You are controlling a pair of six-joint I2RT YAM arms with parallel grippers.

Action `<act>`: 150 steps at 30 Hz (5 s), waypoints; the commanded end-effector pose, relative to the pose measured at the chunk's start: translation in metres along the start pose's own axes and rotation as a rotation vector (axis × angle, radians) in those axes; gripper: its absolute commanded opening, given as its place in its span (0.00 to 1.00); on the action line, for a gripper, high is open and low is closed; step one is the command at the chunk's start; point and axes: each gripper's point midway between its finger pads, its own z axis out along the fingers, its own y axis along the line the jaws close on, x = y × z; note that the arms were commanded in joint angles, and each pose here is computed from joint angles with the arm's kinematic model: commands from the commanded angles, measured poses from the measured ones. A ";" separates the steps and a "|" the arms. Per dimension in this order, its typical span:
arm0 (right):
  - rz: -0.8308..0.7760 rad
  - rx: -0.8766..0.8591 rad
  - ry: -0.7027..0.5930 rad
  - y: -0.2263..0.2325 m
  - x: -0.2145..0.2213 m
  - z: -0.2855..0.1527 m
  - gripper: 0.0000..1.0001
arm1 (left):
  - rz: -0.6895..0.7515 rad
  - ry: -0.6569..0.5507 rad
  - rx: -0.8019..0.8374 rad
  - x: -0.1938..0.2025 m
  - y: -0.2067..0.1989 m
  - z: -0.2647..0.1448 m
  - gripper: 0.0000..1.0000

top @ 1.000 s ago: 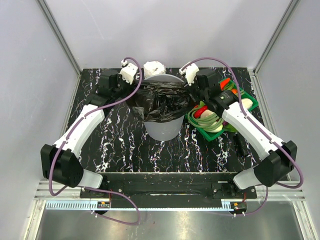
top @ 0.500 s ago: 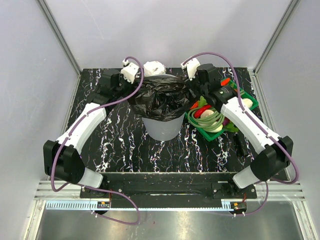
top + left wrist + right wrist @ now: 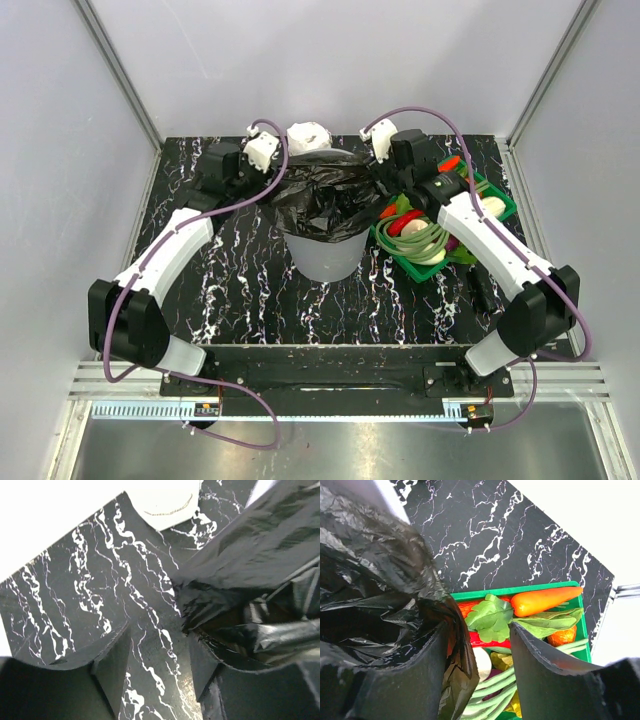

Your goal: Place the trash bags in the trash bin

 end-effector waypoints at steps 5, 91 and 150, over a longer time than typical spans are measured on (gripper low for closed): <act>0.014 -0.027 -0.014 0.006 0.006 0.001 0.63 | 0.015 -0.034 0.053 0.003 -0.012 -0.008 0.63; 0.086 -0.143 -0.123 0.000 -0.031 -0.098 0.97 | 0.682 -0.124 0.766 -0.042 -0.204 -0.165 0.75; 0.163 -0.353 -0.156 0.024 -0.082 -0.107 0.96 | 1.501 0.047 0.989 0.027 -0.166 -0.195 0.02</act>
